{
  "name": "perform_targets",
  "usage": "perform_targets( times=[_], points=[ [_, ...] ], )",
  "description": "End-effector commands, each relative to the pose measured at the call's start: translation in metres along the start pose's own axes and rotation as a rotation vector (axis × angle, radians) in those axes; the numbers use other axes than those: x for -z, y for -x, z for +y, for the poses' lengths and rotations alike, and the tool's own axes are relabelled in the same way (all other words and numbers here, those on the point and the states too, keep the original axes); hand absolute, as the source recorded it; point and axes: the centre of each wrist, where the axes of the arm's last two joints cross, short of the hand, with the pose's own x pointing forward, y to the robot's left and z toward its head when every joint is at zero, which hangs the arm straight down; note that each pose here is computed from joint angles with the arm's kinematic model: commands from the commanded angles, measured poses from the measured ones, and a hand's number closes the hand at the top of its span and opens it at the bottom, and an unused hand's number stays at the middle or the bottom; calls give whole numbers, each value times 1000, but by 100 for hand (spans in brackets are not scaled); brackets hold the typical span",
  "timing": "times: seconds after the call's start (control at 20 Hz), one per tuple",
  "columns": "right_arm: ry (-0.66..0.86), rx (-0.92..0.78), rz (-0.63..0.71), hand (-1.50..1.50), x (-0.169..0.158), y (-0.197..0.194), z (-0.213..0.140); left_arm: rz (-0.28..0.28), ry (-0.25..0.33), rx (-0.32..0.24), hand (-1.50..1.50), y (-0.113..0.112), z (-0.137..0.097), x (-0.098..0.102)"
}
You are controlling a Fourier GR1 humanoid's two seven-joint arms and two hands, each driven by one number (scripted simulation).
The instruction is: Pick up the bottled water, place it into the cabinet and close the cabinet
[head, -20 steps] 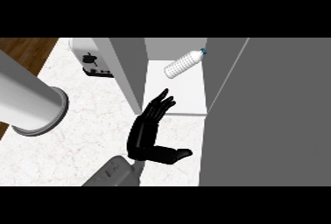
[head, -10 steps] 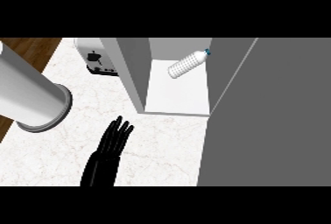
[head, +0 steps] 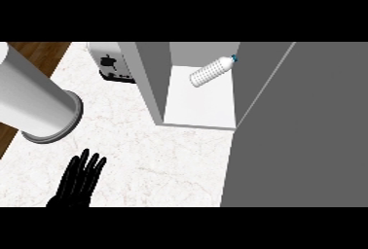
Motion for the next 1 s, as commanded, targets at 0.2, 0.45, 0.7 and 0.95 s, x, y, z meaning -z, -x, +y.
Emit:
perform_targets(
  times=[0.2, 0.45, 0.7, 0.95],
  points=[
    [-98, -32, -39, 150, 30, -44, 7, -6, 36, -12, -150, -37, 38, -38],
    [-205, -8, -12, 150, 45, -29, 9, -5, 50, -9, -150, -49, 56, -40],
    [-310, -116, -38, 150, 61, -19, 0, -15, 71, 2, -150, -64, 66, -38],
    [-355, -140, 15, 150, 73, -14, -5, -15, 87, 7, -150, -71, 76, -39]
  ],
)
